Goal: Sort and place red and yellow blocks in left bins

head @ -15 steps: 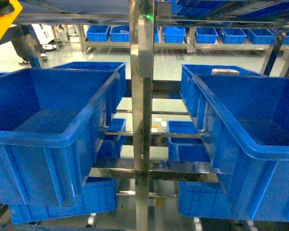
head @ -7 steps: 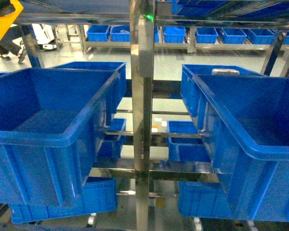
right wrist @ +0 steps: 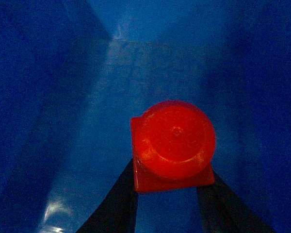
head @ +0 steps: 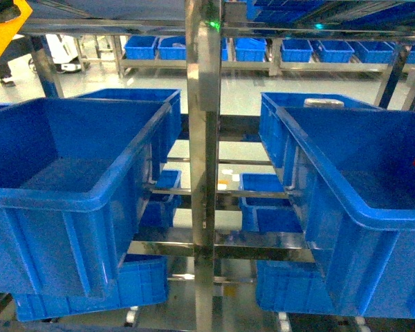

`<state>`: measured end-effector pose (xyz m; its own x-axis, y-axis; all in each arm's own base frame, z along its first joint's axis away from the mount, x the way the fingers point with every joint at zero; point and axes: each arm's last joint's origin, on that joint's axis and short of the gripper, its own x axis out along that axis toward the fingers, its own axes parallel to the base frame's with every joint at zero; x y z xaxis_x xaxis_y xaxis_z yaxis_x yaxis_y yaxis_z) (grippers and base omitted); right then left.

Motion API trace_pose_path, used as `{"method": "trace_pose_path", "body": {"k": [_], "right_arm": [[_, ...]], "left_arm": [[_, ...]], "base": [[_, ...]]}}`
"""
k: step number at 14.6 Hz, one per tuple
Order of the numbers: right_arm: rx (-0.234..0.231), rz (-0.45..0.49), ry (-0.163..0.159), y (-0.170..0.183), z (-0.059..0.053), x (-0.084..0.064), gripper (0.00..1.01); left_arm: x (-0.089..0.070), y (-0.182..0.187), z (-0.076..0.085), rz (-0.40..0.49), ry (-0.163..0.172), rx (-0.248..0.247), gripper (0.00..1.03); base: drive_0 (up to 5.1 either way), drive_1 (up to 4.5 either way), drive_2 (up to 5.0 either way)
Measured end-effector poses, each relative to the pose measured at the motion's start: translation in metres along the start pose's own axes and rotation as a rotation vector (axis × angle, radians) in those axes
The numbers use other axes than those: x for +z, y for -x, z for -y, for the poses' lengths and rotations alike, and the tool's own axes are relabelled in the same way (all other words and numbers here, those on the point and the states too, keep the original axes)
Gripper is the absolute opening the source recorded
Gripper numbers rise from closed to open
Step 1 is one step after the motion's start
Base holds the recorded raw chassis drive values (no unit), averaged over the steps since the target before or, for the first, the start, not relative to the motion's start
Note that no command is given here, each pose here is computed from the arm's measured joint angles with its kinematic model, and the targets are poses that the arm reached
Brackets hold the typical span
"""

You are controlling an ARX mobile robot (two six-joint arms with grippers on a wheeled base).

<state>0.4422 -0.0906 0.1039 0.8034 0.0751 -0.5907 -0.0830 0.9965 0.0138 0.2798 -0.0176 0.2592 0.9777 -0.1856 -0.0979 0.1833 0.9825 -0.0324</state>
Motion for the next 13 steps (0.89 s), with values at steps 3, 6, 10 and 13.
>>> {"method": "trace_pose_path", "body": {"k": [3, 6, 10, 13], "right_arm": [[0.052, -0.025, 0.017, -0.004, -0.008, 0.002, 0.28], [0.088, -0.012, 0.026, -0.006, -0.019, 0.004, 0.61], [0.095, 0.067, 0.016, 0.004, -0.036, -0.001, 0.99], [0.096, 0.229, 0.019, 0.048, -0.055, 0.009, 0.98]], "left_arm": [[0.0, 0.0, 0.0, -0.002, 0.0, -0.001, 0.27], [0.0, 0.0, 0.0, -0.001, 0.0, 0.0, 0.27], [0.0, 0.0, 0.0, -0.002, 0.001, -0.001, 0.27], [0.0, 0.0, 0.0, 0.0, 0.0, 0.0, 0.27]], "base": [[0.0, 0.0, 0.0], [0.0, 0.0, 0.0], [0.0, 0.0, 0.0], [0.0, 0.0, 0.0]]}}
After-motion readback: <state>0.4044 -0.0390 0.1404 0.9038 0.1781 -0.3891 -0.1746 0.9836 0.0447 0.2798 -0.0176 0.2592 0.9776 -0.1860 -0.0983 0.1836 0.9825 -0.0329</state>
